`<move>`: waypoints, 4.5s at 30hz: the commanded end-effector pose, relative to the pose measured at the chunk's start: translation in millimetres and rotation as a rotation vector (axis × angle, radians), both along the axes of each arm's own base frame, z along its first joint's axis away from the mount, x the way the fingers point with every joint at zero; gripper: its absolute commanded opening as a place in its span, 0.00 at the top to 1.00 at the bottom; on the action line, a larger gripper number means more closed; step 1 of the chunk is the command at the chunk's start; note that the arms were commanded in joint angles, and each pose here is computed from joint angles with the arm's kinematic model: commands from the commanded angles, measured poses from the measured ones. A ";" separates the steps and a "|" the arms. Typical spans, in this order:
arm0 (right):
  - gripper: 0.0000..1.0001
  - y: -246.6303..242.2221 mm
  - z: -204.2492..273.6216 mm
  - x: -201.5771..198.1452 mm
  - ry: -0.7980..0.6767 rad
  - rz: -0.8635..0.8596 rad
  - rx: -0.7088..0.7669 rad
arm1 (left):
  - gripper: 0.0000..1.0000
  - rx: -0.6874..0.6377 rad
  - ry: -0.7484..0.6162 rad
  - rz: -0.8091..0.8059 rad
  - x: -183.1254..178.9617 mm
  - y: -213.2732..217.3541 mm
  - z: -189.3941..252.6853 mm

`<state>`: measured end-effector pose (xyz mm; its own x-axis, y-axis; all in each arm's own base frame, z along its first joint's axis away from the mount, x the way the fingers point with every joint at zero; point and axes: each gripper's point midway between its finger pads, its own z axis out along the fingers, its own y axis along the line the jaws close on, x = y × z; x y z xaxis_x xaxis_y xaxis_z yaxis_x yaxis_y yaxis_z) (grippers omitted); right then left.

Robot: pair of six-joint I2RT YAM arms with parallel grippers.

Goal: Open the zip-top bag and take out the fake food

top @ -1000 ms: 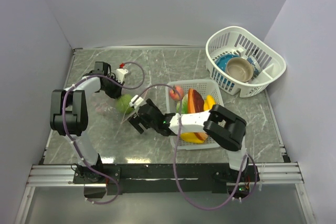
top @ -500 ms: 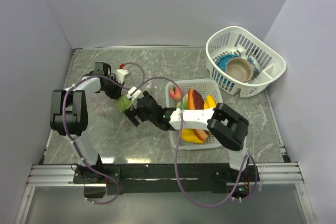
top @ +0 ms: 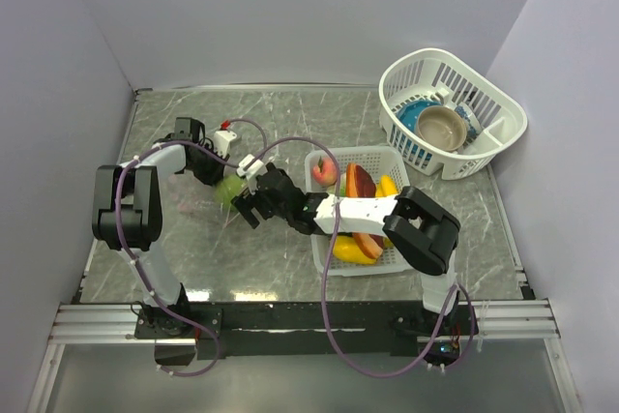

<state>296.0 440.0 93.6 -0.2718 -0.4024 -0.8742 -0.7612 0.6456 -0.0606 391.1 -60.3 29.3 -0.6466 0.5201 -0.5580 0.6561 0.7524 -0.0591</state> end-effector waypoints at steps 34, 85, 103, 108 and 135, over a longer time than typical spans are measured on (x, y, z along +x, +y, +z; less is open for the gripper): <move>0.03 11.7 37.8 21.0 -0.045 -0.017 0.092 | 0.98 0.005 0.007 -0.012 -1.7 -0.3 -0.6; 0.02 82.2 -42.4 39.7 0.029 -0.006 0.058 | 0.98 -0.135 0.186 -0.201 -69.4 -66.2 -13.5; 0.66 17.0 16.6 -22.5 0.063 0.009 0.107 | 0.99 -0.007 0.083 0.039 -23.9 -2.7 6.0; 0.66 5.8 39.4 -48.3 0.059 0.018 0.118 | 0.99 0.025 0.073 0.076 -23.0 5.7 0.5; 0.64 -262.4 113.0 -23.4 -0.114 -0.658 0.121 | 0.77 -0.136 -0.166 0.127 -43.6 -12.6 160.3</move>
<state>266.5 225.5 223.9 -0.2887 -0.1295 -0.9486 -0.3641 0.9312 -0.0163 351.5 -64.2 143.2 -0.6392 0.4005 -0.6566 0.5652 0.8235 -0.0480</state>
